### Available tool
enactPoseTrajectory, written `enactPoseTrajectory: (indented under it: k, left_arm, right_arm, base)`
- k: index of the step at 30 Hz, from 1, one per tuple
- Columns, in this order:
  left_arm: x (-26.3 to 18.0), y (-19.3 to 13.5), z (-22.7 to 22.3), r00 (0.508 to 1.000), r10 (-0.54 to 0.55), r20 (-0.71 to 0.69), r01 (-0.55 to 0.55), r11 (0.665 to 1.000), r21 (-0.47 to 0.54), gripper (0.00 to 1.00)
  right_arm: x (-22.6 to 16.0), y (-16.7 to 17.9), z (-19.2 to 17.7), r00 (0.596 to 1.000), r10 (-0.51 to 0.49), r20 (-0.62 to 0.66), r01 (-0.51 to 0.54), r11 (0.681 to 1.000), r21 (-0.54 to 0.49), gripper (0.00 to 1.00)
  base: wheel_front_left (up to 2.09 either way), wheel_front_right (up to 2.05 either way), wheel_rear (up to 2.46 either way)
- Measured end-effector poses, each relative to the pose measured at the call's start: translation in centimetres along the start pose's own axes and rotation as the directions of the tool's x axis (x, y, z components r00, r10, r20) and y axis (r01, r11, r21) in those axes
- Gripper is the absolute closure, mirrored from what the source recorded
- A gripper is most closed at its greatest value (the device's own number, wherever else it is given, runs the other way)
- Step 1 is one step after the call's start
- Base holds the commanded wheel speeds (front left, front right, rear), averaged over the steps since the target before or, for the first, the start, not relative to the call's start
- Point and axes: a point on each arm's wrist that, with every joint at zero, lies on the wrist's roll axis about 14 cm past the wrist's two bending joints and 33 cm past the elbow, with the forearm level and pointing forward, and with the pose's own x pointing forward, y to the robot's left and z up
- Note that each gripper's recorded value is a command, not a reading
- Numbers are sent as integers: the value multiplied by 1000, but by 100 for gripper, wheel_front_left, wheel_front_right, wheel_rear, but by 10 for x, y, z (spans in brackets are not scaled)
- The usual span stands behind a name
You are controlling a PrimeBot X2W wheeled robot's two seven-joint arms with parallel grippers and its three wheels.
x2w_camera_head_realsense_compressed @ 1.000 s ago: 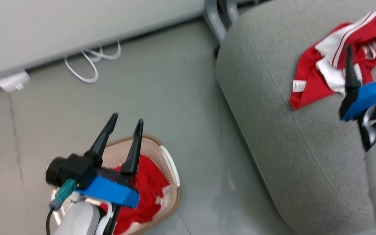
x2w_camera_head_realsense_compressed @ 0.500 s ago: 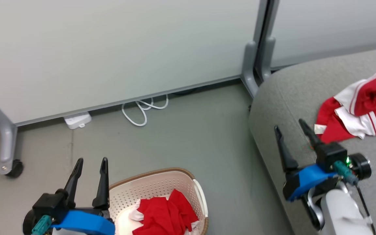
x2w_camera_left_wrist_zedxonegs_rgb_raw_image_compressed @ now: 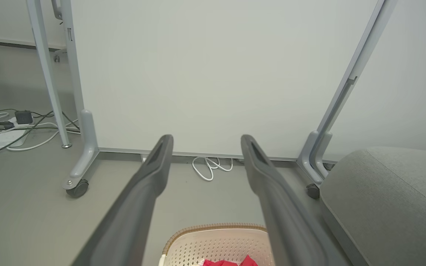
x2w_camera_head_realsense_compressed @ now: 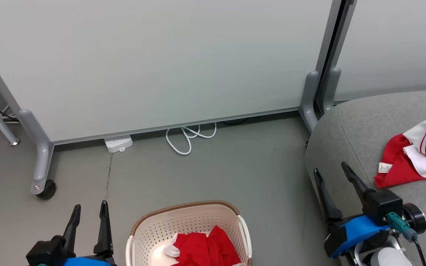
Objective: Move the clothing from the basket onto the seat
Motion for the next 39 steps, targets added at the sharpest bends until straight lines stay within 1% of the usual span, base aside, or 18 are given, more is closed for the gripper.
enactPoseTrajectory:
  k: [9, 18, 21, 26, 29, 30, 32, 36, 39]
  left_arm:
    - [-2, 3, -1, 1000, 21, 1, -21, 1000, -9, 0]
    - [2, -4, -15, 999, -2, -43, 2, 1000, -13, 0]
    - [9, -11, -28, 996, -31, -87, 30, 1000, -7, 0]
    - [41, -27, -50, 983, -100, -155, 101, 995, -2, 0]
    - [59, -38, -78, 960, -148, -239, 151, 989, -7, 0]
    - [74, -41, -99, 938, -172, -302, 179, 984, -4, 0]
    - [86, -45, -120, 913, -194, -359, 204, 979, -9, 0]
    - [104, -48, -172, 843, -225, -488, 251, 968, -13, 0]
    - [111, -44, -213, 780, -233, -580, 273, 962, -20, 0]
  right_arm:
    - [-4, 0, 2, 1000, -3, -8, 3, 1000, 7, 0]
    - [-4, 1, -3, 1000, 1, -26, -1, 1000, 14, 0]
    - [4, 2, -2, 1000, 7, -21, -6, 1000, 13, 0]
    - [33, 1, 2, 1000, 22, -4, -22, 1000, -12, 0]
    - [53, 0, -1, 1000, 30, -1, -30, 999, -29, 0]
    - [67, -1, -8, 999, 34, -6, -35, 999, -38, 0]
    - [81, 0, -16, 999, 46, -13, -47, 998, -49, 0]
    - [106, 5, -37, 996, 78, -33, -80, 994, -71, 0]
    - [122, 6, -54, 995, 94, -44, -97, 992, -80, 0]
  base:
    - [0, 0, 0]
    - [0, 0, 0]
    - [0, 0, 0]
    - [0, 0, 0]
    - [0, 0, 0]
    - [0, 0, 0]
    - [0, 0, 0]
    - [0, 0, 0]
    - [0, 0, 0]
